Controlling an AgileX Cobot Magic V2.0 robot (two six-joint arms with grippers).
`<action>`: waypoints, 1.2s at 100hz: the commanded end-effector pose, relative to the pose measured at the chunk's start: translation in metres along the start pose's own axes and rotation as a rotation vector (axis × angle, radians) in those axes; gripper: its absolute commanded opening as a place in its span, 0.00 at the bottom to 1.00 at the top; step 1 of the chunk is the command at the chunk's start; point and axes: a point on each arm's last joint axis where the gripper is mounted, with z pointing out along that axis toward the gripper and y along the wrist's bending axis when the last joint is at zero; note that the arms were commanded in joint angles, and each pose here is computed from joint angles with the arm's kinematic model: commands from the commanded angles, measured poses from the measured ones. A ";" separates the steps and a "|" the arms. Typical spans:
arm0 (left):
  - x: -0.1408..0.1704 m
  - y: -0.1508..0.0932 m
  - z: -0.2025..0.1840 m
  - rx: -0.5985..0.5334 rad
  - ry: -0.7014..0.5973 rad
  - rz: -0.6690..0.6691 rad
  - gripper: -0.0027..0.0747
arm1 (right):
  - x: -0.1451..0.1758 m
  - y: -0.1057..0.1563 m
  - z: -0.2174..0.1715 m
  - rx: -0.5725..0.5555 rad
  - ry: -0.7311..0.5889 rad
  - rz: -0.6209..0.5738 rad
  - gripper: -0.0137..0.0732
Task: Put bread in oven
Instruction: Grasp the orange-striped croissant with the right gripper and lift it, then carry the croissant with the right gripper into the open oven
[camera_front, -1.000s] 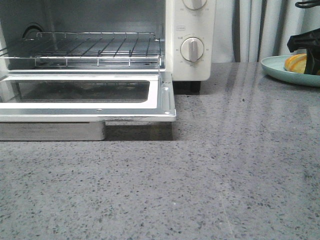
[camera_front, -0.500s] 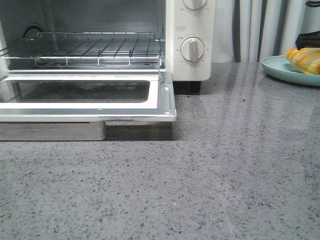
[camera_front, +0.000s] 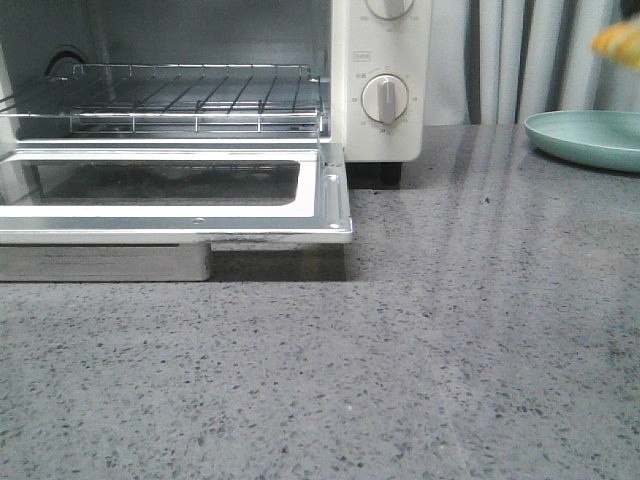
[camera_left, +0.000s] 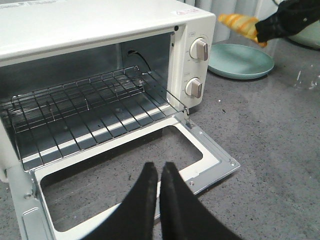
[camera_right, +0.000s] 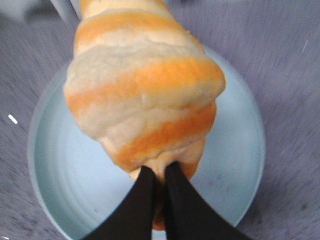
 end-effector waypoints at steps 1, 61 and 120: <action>-0.014 0.001 -0.004 -0.013 -0.088 -0.005 0.01 | -0.032 -0.005 -0.052 0.007 -0.235 -0.014 0.08; -0.015 0.002 -0.004 -0.018 -0.100 -0.002 0.01 | -0.024 0.093 -0.217 -0.379 -0.534 -0.324 0.08; -0.015 0.002 -0.004 -0.019 -0.101 -0.002 0.01 | 0.030 0.199 -0.237 -0.767 -0.392 -0.581 0.08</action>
